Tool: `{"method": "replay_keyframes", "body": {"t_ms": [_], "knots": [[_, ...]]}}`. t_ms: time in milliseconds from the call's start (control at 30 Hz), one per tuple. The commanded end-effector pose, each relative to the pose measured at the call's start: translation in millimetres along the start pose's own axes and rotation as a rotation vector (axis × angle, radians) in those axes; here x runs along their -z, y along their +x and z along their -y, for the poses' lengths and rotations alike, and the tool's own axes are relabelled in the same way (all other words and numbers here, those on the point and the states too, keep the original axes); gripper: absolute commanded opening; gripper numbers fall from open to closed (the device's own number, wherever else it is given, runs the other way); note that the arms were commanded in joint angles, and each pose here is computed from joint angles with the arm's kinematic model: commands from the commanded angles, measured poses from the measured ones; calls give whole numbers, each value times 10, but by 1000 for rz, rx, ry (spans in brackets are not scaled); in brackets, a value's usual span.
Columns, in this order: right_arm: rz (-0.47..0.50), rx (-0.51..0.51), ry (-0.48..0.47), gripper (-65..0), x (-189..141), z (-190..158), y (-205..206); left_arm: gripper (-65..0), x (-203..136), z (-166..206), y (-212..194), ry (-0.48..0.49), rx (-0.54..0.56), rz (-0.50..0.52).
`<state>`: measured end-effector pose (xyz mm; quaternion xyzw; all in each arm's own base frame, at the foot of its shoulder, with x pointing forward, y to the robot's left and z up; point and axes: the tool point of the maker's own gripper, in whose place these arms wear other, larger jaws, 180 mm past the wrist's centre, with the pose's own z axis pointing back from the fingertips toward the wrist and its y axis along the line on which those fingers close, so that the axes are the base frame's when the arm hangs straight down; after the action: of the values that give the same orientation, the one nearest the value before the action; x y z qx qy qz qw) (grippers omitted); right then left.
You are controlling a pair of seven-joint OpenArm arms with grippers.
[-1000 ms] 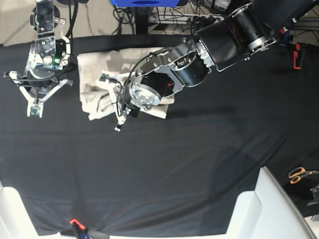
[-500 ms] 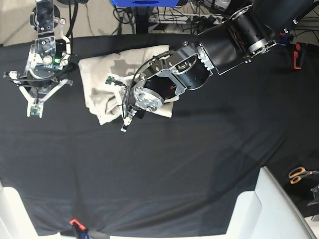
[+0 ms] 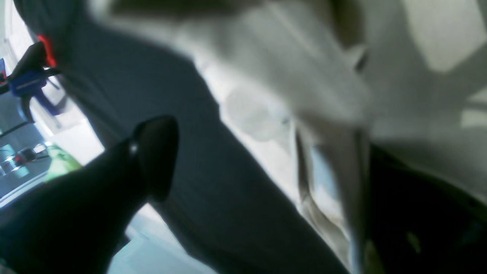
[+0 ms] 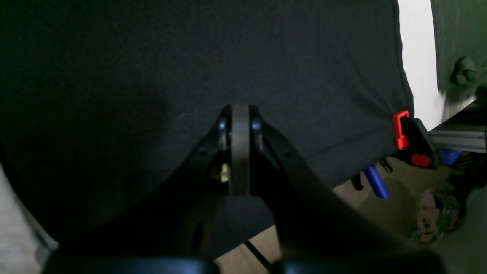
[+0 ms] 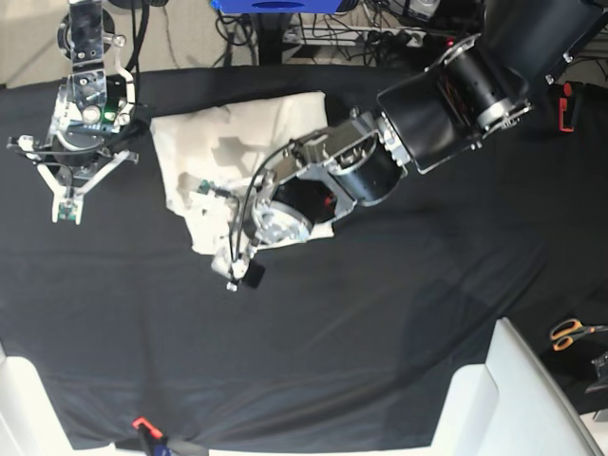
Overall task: Fold the T-shirt properly
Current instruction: 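Drag the shirt with the left gripper and lower it onto the table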
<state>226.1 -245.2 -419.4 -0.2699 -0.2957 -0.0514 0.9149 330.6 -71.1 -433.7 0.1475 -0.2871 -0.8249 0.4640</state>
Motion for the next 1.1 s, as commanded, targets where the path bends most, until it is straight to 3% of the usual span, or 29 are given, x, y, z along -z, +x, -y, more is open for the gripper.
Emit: {"method": "replay_keyframes", "body": {"t_ms": [0, 267, 467, 567, 667, 833, 1067], "knots": [[41, 1, -17, -650, -10, 52, 105, -120, -47, -319, -39, 73, 13, -15], [42, 0, -15, -650, -12, 46, 106, -122, -94, -603, -125, 120, 26, -30], [39, -2, -16, -650, -11, 51, 98, -132, -49, -334, -18, 70, 10, -9], [38, -3, -17, -650, -9, 56, 96, -135, -49, -275, -84, 58, 5, -53], [38, -2, -16, -650, -11, 51, 95, -135, -99, -144, -65, -33, 34, -66], [37, -3, -15, -650, -12, 46, 93, -127, -249, -267, 34, -44, -79, -39], [36, 0, -13, -650, -16, 36, 91, -128, -245, -339, -96, -100, -331, 38]]}}
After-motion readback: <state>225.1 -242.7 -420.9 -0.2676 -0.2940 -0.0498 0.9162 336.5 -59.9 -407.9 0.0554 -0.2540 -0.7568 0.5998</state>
